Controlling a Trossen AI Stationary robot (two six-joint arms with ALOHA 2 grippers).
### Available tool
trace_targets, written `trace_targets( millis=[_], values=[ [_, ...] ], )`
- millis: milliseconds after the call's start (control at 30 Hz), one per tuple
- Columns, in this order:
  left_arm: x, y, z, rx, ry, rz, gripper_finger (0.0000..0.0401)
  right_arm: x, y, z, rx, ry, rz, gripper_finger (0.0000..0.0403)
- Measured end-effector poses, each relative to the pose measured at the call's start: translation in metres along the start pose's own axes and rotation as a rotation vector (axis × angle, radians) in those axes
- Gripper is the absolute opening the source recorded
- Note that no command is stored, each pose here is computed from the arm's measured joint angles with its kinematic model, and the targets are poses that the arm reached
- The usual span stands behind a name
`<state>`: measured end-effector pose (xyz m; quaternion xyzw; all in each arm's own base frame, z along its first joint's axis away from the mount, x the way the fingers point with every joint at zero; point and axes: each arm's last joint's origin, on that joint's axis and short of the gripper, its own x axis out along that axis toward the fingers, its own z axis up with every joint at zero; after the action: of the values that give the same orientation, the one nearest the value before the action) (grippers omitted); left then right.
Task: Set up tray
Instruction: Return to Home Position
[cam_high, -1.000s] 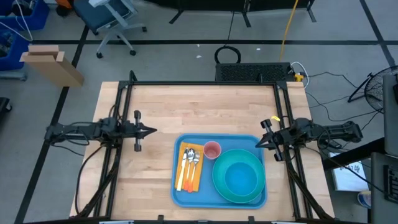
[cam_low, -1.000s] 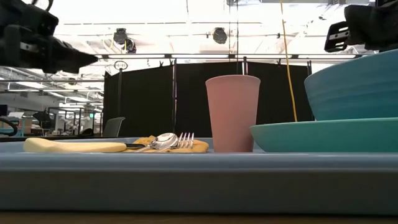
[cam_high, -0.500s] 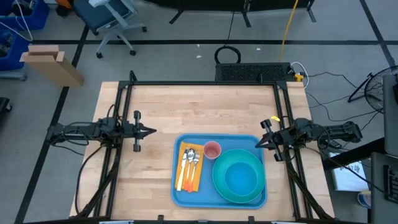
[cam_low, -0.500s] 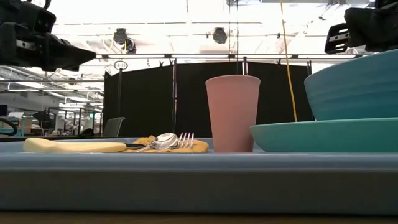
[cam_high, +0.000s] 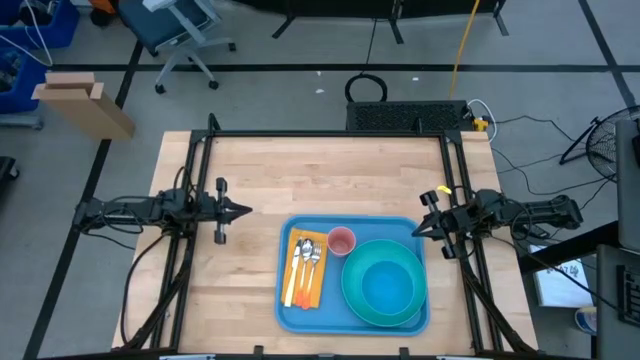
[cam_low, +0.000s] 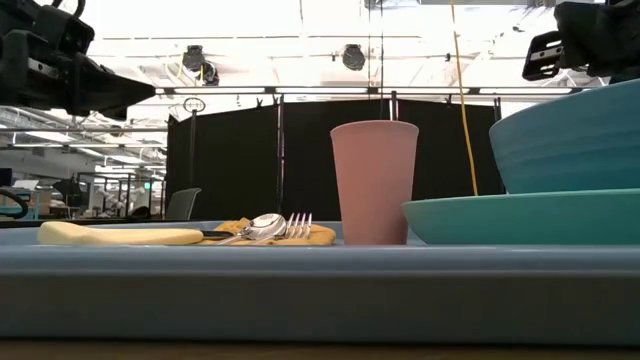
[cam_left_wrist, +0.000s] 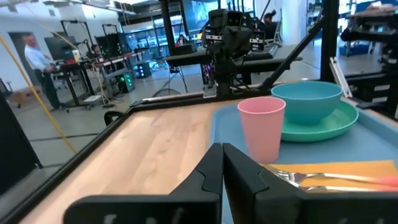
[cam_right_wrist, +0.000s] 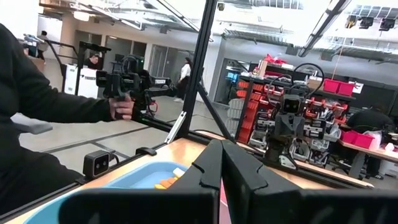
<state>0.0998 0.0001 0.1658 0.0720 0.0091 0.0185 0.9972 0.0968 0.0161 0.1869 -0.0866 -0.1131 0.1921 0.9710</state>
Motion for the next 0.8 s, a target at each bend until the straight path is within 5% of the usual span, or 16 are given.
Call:
trace_targets(
  millis=[800],
  values=[
    [0.0001, 0.0004, 0.0025, -0.023, -0.033, 0.006, 0.0038, 0.0, 0.0001, -0.0003, 0.035, 0.003, 0.004, 0.0]
  ],
)
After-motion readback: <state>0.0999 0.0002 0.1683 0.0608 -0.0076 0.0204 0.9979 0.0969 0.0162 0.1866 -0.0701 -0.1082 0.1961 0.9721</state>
